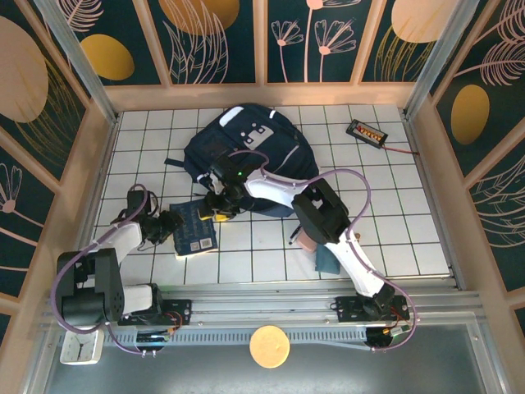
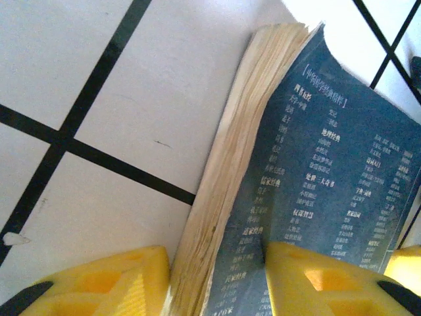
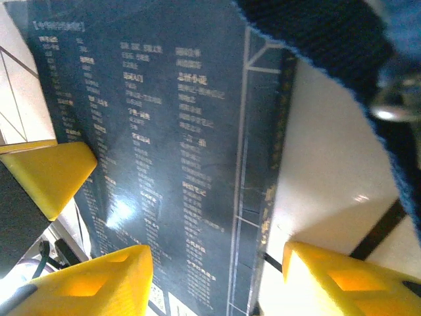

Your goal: Pack books, pencil case, and school supplies into a backpack

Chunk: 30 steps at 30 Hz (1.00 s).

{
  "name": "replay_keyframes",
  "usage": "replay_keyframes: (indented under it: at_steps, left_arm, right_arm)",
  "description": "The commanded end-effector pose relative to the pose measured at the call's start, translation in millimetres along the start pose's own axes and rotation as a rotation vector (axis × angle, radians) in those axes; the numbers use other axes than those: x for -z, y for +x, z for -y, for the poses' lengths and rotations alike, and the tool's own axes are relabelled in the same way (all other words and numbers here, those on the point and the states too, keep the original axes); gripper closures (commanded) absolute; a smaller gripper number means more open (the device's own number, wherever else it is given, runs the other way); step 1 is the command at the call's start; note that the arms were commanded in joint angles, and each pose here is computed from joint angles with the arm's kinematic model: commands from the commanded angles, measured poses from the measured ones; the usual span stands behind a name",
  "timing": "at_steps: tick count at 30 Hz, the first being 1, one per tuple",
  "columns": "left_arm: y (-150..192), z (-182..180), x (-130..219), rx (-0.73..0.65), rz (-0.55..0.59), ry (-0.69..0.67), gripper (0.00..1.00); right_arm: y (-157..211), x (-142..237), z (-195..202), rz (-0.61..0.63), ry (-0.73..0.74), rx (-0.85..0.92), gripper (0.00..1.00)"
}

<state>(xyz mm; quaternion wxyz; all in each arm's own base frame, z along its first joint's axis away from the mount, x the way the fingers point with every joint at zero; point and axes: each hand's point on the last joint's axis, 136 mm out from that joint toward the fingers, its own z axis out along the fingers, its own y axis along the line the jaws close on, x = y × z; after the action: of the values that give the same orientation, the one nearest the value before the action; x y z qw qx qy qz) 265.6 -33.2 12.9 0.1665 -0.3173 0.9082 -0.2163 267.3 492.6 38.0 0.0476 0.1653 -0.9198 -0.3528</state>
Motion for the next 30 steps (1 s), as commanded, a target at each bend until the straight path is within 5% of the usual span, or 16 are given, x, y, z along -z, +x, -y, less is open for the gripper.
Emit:
replay_keyframes:
  at_steps: [1, 9, 12, 16, 22, 30]
  left_arm:
    - [41.2, 28.7, -16.1, 0.001, -0.165, 0.225, 0.57]
    - [45.9, 36.9, -11.1, 0.007, -0.176, 0.285, 0.71]
    - [45.9, 37.8, -11.4, 0.008, -0.18, 0.288, 0.91]
    - [47.7, 42.3, -10.8, 0.003, -0.195, 0.316, 1.0]
    - [45.5, 57.6, 3.4, 0.0, -0.184, 0.382, 1.0]
    - [29.4, 106.6, 53.1, 0.012, -0.131, 0.57, 1.0]
  right_arm:
    - [10.1, -12.6, -9.8, -0.036, -0.059, 0.01, 0.45]
    - [13.8, 6.6, -44.5, 0.001, -0.213, 0.095, 0.51]
    - [17.2, 17.0, -55.3, 0.023, -0.266, 0.122, 0.51]
    - [24.1, 25.9, -61.9, 0.032, -0.31, 0.141, 0.51]
    - [27.5, 33.2, -54.1, 0.039, -0.298, 0.13, 0.47]
    - [18.7, 77.0, -42.4, 0.119, -0.274, 0.089, 0.26]
